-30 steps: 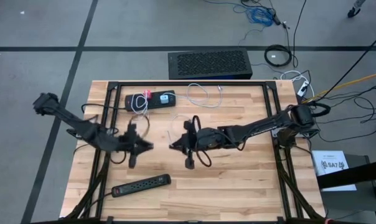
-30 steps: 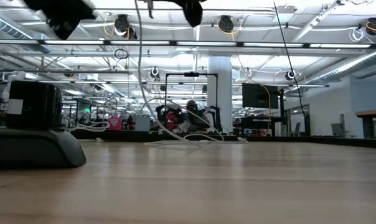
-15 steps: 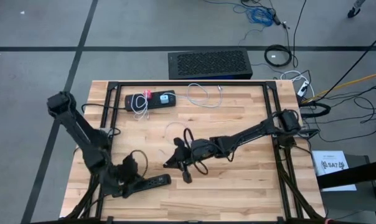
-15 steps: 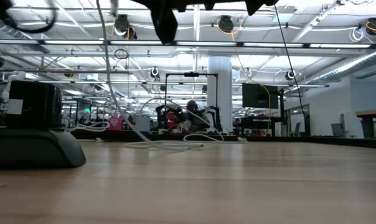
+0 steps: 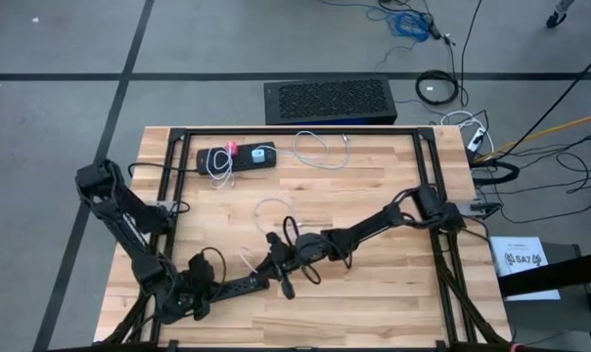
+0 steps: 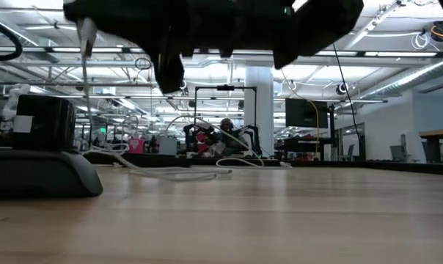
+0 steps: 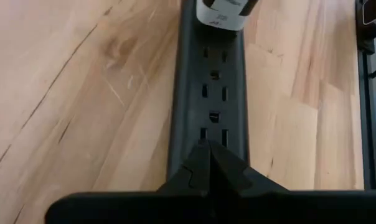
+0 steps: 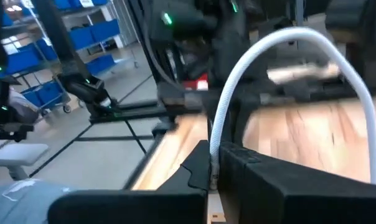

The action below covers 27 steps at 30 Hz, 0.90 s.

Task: Insert USB
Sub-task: Insert the white USB cable into the black charger adapter

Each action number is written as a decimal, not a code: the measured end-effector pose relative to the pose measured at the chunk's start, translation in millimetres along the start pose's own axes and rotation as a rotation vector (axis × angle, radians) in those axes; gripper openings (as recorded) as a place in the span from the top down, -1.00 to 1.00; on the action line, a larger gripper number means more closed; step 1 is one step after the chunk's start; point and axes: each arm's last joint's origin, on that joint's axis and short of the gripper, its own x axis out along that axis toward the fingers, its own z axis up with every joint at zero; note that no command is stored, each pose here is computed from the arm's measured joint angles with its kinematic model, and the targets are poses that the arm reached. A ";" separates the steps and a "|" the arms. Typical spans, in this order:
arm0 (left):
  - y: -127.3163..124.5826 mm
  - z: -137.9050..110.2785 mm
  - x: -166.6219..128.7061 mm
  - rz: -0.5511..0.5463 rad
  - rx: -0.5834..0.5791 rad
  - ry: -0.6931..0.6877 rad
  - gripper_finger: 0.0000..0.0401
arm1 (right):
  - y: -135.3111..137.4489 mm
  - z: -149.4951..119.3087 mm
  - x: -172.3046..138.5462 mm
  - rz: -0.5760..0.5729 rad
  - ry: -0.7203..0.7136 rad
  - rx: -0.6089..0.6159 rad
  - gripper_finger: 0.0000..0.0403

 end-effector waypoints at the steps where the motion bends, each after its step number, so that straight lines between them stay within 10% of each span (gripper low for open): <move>1: 0.2 -0.6 0.9 0.006 0.004 -0.003 0.98 | -1.4 -4.8 1.3 -0.003 0.009 0.009 1.00; 27: 1.0 24.8 14.2 0.033 0.046 -0.117 0.99 | -4.7 -20.2 5.5 -0.025 0.025 -0.045 1.00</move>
